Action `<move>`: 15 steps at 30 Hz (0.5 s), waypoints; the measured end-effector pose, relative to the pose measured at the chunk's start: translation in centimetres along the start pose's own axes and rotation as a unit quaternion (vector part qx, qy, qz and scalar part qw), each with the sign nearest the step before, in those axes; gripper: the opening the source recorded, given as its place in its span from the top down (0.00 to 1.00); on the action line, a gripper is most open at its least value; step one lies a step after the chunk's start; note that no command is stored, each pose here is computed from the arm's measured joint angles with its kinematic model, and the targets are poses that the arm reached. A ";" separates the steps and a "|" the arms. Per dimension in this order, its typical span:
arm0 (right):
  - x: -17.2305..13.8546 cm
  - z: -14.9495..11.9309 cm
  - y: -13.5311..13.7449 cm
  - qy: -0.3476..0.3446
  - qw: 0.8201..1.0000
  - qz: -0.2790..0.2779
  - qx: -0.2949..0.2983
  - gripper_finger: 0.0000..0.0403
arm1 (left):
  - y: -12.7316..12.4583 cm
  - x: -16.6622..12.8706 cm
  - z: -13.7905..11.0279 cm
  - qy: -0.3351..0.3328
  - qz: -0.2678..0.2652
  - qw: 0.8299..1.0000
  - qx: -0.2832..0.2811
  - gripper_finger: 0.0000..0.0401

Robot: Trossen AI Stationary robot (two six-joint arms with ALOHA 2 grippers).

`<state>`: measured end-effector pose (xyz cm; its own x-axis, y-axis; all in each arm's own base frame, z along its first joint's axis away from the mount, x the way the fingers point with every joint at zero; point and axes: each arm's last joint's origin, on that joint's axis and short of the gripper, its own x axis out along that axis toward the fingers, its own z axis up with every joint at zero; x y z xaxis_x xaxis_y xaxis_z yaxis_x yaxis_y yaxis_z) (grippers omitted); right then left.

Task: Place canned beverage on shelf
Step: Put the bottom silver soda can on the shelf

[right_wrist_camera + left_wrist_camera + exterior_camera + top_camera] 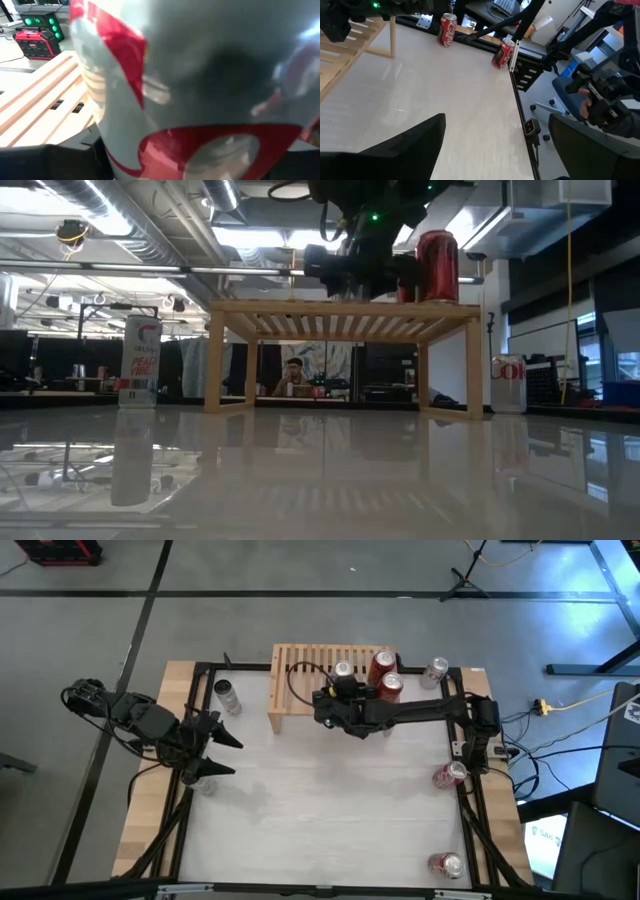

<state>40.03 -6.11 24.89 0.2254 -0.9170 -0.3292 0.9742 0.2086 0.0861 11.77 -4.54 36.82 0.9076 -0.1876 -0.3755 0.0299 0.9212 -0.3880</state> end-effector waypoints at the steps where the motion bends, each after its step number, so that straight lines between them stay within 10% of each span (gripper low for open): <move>1: 0.0 0.0 0.0 0.000 1.000 -0.001 0.000 0.27 | 0.0 0.0 0.0 0.000 0.000 1.000 0.000 0.13; 15: -0.3 2.0 0.7 -0.011 1.000 0.009 -0.014 0.15 | 0.0 0.0 0.0 0.001 -0.002 1.000 0.000 0.13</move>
<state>40.65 -6.39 26.96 0.2429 -0.9203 -0.3067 0.9700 0.2340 0.0662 11.77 -4.56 36.80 0.9063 -0.1920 -0.3766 0.0332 0.9205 -0.3893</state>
